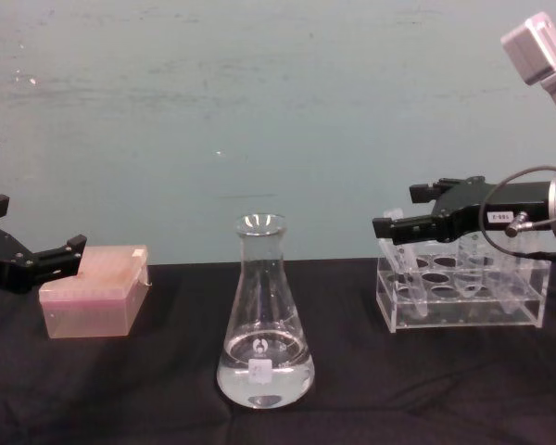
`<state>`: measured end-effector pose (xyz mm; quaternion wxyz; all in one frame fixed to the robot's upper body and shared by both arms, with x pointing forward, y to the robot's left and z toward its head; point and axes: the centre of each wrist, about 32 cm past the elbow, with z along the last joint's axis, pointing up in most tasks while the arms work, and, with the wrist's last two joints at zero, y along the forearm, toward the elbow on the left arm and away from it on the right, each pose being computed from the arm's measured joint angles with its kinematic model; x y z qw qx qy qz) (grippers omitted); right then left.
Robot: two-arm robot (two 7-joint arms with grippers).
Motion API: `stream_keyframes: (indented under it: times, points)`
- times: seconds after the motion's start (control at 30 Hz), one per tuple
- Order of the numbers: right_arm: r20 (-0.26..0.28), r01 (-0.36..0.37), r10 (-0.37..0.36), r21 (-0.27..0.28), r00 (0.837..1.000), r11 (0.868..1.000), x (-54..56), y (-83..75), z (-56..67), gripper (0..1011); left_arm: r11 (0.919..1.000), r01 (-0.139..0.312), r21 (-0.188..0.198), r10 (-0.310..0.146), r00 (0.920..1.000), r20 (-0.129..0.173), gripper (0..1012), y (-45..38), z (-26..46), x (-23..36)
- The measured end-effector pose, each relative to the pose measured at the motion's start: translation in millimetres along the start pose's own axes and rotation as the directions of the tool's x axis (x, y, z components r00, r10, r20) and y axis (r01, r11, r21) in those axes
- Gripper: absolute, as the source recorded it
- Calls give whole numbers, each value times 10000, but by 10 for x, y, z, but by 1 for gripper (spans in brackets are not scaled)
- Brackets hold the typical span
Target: Pour the liquid from the test tube into the beaker using one hand.
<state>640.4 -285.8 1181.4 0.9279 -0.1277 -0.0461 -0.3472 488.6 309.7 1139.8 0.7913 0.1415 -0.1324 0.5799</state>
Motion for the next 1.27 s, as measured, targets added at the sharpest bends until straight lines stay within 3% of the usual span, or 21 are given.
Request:
stream_keyframes:
  times: [1.27]
  points:
    - [0,1,-1,-1,10000,10000,0,0,0,1002,10000,0,-1,0,10000,1,1000,0,0,0]
